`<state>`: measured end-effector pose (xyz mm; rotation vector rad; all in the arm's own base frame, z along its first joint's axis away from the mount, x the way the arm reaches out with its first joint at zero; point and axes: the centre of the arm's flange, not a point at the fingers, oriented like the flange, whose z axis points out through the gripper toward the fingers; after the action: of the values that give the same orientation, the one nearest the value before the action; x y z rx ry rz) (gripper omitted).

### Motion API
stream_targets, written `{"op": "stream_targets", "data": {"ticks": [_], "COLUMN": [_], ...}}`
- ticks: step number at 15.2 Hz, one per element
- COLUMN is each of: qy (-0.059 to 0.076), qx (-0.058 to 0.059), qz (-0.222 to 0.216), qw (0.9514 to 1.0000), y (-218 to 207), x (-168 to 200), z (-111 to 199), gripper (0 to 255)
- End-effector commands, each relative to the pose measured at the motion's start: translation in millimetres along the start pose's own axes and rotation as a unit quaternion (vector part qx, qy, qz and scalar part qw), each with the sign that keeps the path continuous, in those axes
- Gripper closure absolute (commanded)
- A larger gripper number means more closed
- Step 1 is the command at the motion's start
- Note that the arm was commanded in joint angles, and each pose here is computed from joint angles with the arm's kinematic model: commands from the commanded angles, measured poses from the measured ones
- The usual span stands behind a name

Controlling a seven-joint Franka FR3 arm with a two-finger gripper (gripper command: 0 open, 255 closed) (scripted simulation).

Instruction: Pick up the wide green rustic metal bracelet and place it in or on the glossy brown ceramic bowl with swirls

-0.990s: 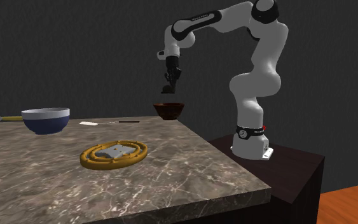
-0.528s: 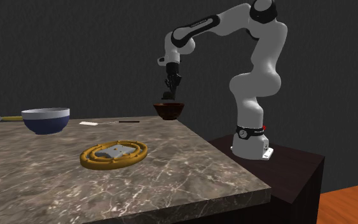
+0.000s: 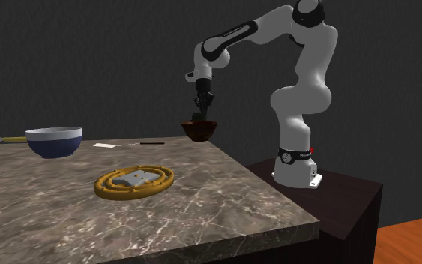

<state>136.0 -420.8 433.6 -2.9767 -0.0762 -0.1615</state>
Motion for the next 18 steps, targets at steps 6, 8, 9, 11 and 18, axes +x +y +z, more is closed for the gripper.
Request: {"op": "stream_targets", "data": {"ticks": [6,8,9,11,18], "qy": [0.000,0.000,0.000,0.000,0.000], "qx": [0.000,0.000,0.000,0.000,0.000], "qz": [0.000,0.000,0.000,0.000,0.000], "qw": [1.0000,1.0000,1.0000,1.0000,1.0000], "y": [0.0,0.0,0.0,0.0,0.0], "x": [-0.1,-0.1,-0.1,-0.1,-0.1], "z": [0.2,0.2,0.2,-26.2,-49.8], "gripper": [0,0,0,0,0]}}
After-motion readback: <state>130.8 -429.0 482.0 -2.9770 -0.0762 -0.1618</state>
